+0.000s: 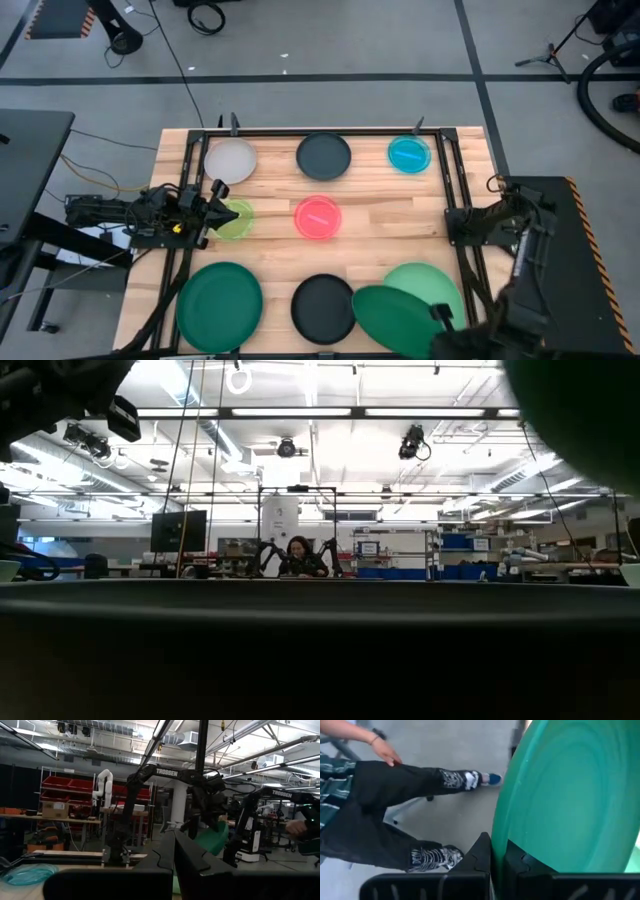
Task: Stack plastic plates
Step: Stack the green plate on top of light green plate
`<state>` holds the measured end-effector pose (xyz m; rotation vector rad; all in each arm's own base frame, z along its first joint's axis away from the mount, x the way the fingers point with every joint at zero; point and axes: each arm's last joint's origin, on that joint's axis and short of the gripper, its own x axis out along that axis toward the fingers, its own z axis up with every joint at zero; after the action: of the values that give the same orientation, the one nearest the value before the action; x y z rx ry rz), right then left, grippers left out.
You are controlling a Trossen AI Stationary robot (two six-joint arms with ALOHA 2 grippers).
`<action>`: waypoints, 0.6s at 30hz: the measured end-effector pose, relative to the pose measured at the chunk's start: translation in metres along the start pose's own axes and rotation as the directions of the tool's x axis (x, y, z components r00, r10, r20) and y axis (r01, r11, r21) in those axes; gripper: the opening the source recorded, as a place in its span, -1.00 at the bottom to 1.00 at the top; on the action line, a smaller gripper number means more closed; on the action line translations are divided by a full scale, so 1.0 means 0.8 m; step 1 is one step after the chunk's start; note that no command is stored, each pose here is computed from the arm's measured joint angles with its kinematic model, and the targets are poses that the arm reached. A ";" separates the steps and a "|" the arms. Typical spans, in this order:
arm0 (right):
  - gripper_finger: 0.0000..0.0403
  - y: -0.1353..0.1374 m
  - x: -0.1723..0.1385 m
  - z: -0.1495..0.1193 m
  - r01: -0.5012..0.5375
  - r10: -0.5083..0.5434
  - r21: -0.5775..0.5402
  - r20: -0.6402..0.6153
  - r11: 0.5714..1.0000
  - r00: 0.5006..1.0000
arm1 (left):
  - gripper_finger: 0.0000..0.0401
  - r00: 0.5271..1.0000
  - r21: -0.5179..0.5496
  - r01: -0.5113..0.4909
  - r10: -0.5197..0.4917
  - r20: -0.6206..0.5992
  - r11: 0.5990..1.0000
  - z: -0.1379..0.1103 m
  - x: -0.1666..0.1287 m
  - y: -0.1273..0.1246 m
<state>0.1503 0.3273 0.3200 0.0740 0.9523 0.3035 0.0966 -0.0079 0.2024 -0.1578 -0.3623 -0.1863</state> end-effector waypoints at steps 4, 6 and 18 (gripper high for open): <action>-0.92 0.015 0.003 -0.023 -0.013 0.010 -0.058 -0.057 0.998 0.998 | -0.94 1.000 0.000 0.000 0.000 0.000 1.000 0.000 0.000 0.000; -0.92 0.019 0.007 -0.030 -0.024 0.017 -0.072 -0.098 0.997 0.995 | -0.94 1.000 0.000 0.000 0.000 0.001 1.000 0.000 0.000 0.000; -0.92 0.042 -0.031 0.006 -0.058 0.055 -0.017 -0.167 0.998 0.984 | -0.94 1.000 0.000 0.000 0.000 0.000 1.000 0.000 0.000 0.000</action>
<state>0.1336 0.3526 0.3490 0.0562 1.1139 0.3769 0.0966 -0.0079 0.2024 -0.1580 -0.3626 -0.1867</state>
